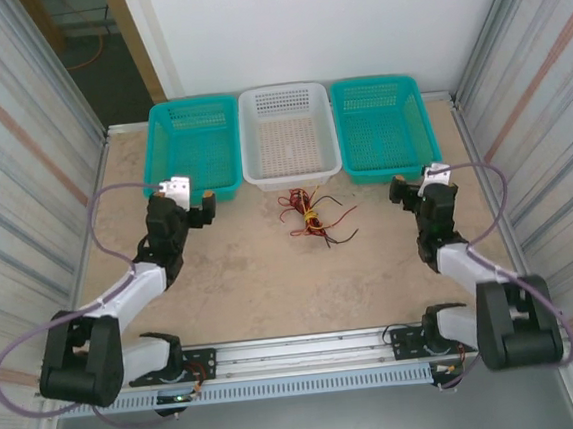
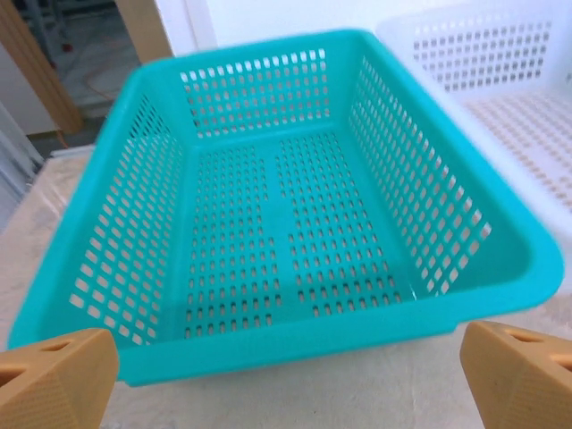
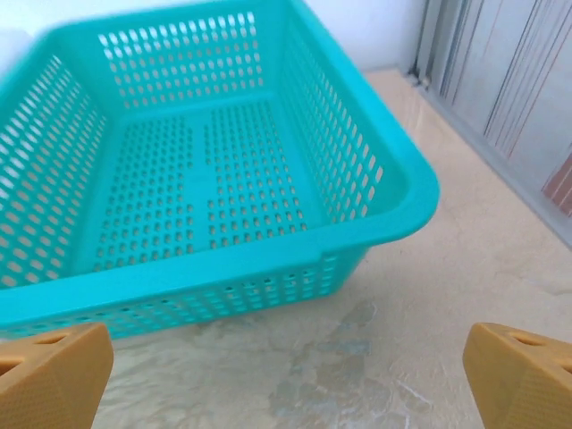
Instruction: Untangle the cables
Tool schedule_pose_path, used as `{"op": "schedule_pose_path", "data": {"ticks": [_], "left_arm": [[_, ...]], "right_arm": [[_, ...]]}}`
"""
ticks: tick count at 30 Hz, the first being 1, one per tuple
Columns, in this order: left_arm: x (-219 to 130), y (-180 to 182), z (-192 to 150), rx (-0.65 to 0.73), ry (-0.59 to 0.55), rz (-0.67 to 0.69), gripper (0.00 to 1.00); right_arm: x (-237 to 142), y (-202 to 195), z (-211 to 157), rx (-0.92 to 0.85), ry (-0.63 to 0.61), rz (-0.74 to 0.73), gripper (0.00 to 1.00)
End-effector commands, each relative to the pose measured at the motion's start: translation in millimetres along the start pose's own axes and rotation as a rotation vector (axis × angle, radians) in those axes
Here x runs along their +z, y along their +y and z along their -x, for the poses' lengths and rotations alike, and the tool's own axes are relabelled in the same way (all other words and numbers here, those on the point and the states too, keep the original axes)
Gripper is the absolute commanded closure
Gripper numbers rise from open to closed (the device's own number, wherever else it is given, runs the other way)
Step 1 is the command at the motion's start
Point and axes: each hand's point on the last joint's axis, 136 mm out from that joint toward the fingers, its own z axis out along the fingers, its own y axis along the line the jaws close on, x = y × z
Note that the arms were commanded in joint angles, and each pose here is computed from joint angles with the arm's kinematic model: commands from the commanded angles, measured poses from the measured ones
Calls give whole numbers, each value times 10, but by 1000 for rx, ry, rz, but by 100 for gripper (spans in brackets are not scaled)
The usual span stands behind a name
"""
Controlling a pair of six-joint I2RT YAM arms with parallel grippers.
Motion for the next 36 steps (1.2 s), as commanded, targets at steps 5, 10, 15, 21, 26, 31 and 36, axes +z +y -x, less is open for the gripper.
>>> {"op": "schedule_pose_path", "data": {"ticks": [5, 10, 15, 21, 26, 31, 36], "left_arm": [[-563, 290, 144, -295, 90, 157, 2], [-937, 60, 240, -448, 176, -29, 8], [-1122, -317, 94, -470, 327, -193, 14], [-1164, -542, 117, -560, 383, -275, 17], [-1187, -667, 98, -602, 413, -324, 22], [-1214, -622, 96, -639, 409, -296, 22], [-1196, -670, 255, -642, 400, -320, 26]], "right_arm": [[-781, -193, 287, 270, 104, -163, 1], [-917, 22, -202, 481, 291, -12, 4], [-1140, 1000, -508, 170, 645, 279, 21], [-1339, 1906, -695, -145, 689, 482, 23], [-1168, 2231, -604, -87, 519, 528, 3], [-1025, 2366, -837, -145, 663, 576, 8], [-815, 2422, -1119, -240, 762, 581, 16]]}}
